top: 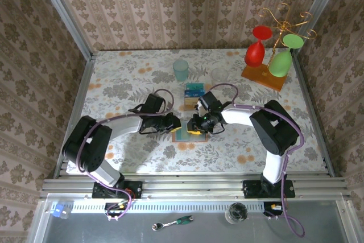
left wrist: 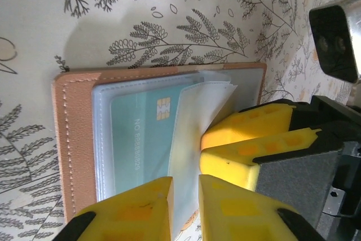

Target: Take the credit cards out of the card holder

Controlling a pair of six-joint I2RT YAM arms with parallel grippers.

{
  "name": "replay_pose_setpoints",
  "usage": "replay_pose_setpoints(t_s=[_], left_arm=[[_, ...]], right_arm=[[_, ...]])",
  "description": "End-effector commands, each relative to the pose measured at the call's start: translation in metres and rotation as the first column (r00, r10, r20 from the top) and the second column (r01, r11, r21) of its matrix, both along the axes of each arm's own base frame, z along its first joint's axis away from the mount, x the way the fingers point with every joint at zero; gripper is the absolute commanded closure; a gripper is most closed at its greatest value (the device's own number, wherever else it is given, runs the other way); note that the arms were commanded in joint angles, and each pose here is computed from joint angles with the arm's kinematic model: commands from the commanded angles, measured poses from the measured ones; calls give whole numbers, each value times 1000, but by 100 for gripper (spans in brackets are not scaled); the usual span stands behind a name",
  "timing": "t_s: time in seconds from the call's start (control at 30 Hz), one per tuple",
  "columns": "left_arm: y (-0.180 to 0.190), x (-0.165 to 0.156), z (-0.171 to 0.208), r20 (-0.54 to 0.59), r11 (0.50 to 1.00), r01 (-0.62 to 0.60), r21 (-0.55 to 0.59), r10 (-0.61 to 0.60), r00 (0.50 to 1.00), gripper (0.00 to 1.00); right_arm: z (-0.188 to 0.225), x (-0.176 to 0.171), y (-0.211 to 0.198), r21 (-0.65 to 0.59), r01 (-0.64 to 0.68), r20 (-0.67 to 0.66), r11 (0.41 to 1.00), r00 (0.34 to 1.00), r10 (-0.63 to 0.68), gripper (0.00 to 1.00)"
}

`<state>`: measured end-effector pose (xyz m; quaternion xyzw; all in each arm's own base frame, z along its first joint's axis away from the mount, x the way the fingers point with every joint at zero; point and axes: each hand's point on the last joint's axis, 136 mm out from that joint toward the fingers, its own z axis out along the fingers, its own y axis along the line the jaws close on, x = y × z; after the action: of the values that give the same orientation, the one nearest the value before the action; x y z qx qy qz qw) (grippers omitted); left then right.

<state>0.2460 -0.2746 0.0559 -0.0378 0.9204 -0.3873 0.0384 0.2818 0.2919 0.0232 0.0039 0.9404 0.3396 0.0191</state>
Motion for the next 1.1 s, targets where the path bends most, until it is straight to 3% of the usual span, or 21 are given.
replay_pose_setpoints(t_s=[0.0, 0.73, 1.07], left_arm=[[-10, 2, 4, -12, 1000, 12, -28, -13, 1000, 80], [-17, -3, -1, -47, 999, 44, -20, -45, 998, 82], [-24, -3, 9, -38, 997, 64, -34, -65, 997, 82]], right_arm=[[-1, -3, -6, -8, 20, -15, 1000, 1000, -20, 72], [1, -5, -5, 12, 25, -14, 1000, 1000, -25, 72], [27, 2, -6, 39, 38, 56, 999, 998, -40, 72]])
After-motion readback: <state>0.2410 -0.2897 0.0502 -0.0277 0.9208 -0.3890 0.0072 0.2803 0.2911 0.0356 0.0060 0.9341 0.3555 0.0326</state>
